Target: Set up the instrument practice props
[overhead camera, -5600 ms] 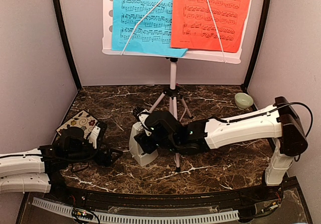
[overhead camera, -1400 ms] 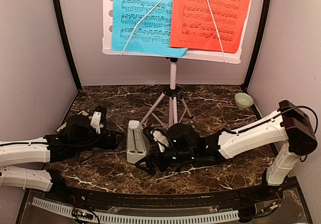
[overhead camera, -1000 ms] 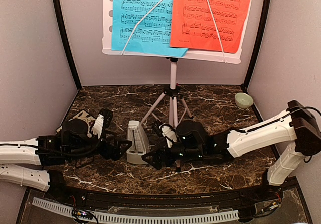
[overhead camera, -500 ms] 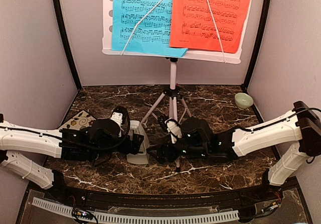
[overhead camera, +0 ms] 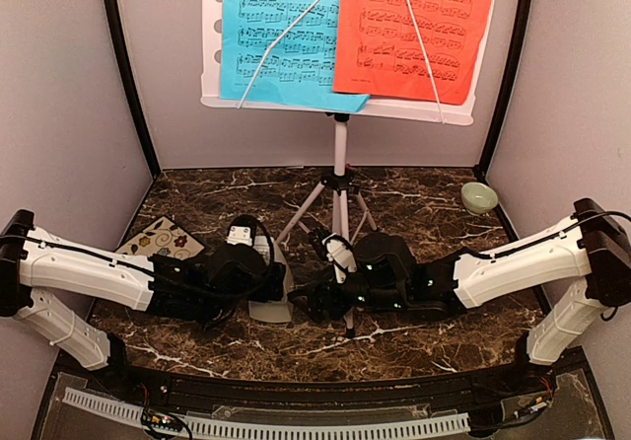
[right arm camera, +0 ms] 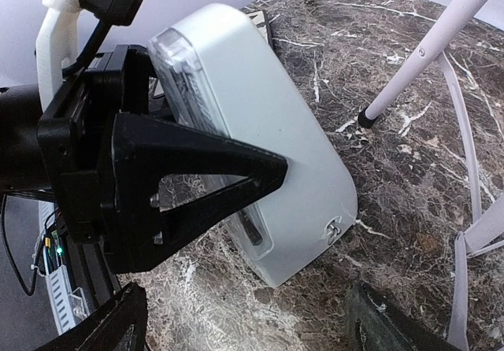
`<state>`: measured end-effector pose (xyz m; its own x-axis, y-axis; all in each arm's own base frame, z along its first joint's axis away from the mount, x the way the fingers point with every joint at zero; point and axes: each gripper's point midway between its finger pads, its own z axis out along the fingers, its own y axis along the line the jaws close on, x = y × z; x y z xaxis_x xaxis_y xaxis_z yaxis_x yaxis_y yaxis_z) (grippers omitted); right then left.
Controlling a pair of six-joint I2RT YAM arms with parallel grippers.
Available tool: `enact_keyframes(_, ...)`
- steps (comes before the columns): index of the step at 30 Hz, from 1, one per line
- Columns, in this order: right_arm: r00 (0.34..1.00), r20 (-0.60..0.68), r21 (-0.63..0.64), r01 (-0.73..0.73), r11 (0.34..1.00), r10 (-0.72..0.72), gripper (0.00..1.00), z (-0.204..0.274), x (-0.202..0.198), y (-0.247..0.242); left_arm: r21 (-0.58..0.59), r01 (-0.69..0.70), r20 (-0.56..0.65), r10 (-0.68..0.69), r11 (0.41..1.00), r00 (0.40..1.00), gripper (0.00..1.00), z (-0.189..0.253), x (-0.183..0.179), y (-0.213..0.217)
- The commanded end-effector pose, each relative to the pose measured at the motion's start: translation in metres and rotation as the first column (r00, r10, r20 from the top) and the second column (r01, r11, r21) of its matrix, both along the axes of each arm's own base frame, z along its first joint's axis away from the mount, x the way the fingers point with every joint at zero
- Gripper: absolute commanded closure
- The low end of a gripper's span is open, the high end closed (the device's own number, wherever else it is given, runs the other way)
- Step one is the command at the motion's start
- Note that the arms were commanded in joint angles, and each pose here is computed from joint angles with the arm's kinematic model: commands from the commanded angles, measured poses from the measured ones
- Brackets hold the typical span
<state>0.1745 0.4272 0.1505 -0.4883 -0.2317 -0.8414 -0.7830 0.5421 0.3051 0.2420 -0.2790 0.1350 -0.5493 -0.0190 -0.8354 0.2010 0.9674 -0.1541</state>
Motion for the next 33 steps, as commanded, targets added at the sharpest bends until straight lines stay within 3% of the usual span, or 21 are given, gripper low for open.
enact_keyframes(1, 0.999, 0.036, 0.047, -0.026, 0.999, 0.024, 0.13, 0.016, 0.003, 0.013, 0.052, -0.063, 0.028, 0.061, 0.997, 0.998, 0.08, -0.002, 0.009, 0.012)
enact_keyframes(10, 0.999, 0.039, 0.027, -0.026, 0.999, 0.025, 0.12, 0.008, 0.002, 0.009, 0.078, -0.069, -0.010, 0.070, 0.995, 0.998, 0.20, -0.021, 0.014, 0.018)
enact_keyframes(21, 0.997, 0.053, 0.001, -0.049, 0.999, 0.049, 0.13, -0.007, 0.004, 0.017, -0.013, 0.068, 0.088, -0.067, 0.998, 0.994, 0.60, 0.018, 0.000, 0.026)
enact_keyframes(28, 0.996, 0.078, -0.004, -0.048, 0.999, 0.048, 0.21, -0.013, 0.007, 0.021, -0.068, 0.204, 0.210, -0.186, 0.977, 0.960, 0.66, 0.067, -0.013, 0.025)
enact_keyframes(33, 0.988, 0.146, 0.067, -0.068, 0.995, 0.058, 0.29, -0.002, 0.009, 0.027, -0.095, 0.341, 0.276, -0.305, 0.935, 0.912, 0.69, 0.094, -0.025, 0.010)
